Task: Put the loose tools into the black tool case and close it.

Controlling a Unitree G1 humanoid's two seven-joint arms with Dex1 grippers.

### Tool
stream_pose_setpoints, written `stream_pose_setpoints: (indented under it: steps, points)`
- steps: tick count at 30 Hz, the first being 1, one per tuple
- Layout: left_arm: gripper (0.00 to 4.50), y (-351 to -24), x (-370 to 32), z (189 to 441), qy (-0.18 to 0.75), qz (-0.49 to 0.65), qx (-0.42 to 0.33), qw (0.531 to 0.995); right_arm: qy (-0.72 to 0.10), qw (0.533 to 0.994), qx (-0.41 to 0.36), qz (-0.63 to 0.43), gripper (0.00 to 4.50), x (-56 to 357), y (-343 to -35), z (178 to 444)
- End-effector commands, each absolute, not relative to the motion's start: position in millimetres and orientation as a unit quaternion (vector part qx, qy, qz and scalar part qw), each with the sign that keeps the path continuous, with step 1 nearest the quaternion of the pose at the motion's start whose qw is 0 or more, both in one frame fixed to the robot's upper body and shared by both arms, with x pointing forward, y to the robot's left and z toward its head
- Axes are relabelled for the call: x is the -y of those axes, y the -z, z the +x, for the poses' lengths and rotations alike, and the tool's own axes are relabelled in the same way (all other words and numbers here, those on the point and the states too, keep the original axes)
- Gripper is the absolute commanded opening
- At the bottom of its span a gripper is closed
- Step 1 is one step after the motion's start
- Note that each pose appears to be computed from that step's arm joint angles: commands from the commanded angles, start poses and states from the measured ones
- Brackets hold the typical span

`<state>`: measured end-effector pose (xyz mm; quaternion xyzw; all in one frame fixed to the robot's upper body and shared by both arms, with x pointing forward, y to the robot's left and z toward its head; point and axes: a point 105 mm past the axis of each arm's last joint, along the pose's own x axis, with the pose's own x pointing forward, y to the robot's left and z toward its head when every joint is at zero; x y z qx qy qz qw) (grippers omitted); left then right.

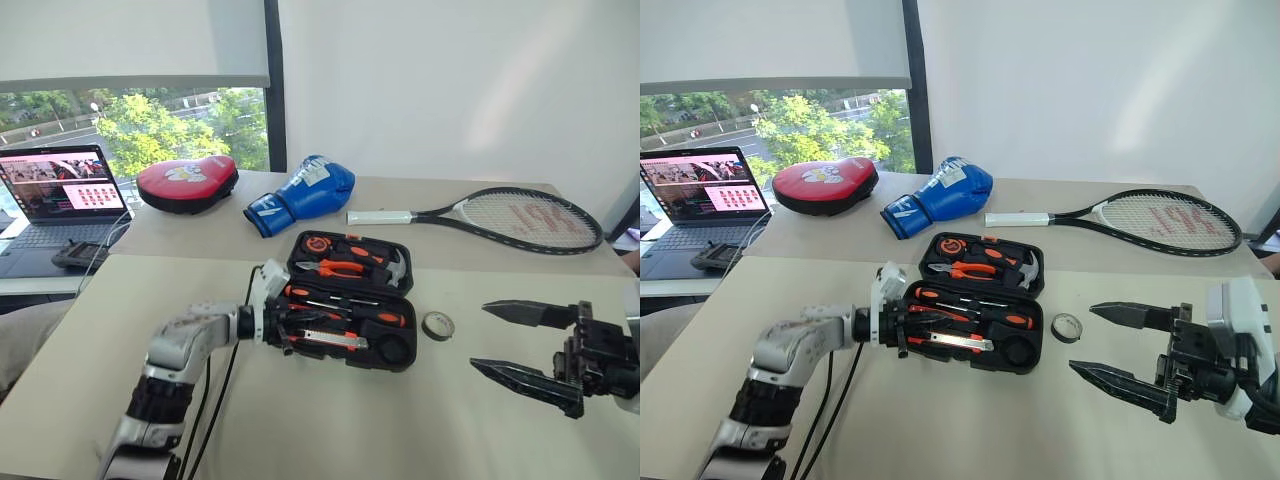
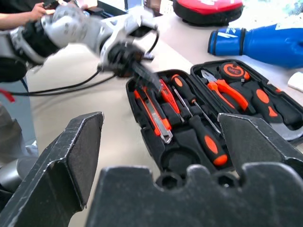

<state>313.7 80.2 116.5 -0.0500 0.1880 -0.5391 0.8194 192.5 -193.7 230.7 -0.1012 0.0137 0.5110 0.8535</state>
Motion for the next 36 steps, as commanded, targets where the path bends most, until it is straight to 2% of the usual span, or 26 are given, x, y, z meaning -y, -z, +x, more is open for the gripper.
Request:
stream_pose_setpoints:
  steps: [1,5,8,13,17,20,24,30,36]
  points:
    - [0.03,-83.4,-87.5,319.9,0.484,0.006,-0.224,0.846,-0.527,0.844,-0.01,-0.104,4.5,187.9,-233.9,188.5]
    - [0.03,-48.9,-81.4,302.7,0.498,0.015,-0.299,0.814,-0.526,0.844,-0.013,-0.106,4.5,186.3,-233.9,188.7]
    - [0.03,-53.5,-72.1,307.0,0.497,-0.02,-0.296,0.816,-0.528,0.842,-0.013,-0.106,4.5,183.3,-234.1,186.7]
    - [0.03,-135.2,-56.0,317.8,0.55,-0.152,-0.139,0.809,-0.53,0.842,-0.014,-0.101,4.5,176.6,-232.7,181.4]
    - [0.03,-151.2,-71.0,332.1,0.502,-0.14,-0.114,0.846,-0.528,0.844,-0.014,-0.1,4.5,175.3,-231.0,181.2]
    - [0.03,-145.5,-81.8,346.2,0.441,-0.1,-0.12,0.884,-0.522,0.847,-0.011,-0.101,4.5,176.6,-231.0,182.8]
    - [0.03,-115.6,-86.7,352.3,0.398,-0.044,-0.172,0.9,-0.52,0.848,-0.008,-0.101,4.5,176.4,-231.8,185.1]
    - [0.03,-81.6,-80.2,339.1,0.424,0.026,-0.225,0.877,-0.521,0.848,-0.006,-0.103,4.5,173.3,-232.1,184.4]
    - [0.03,-50.3,-85.8,329.0,0.441,0.141,-0.225,0.858,-0.516,0.85,-0.021,-0.106,4.5,170.4,-226.7,182.3]
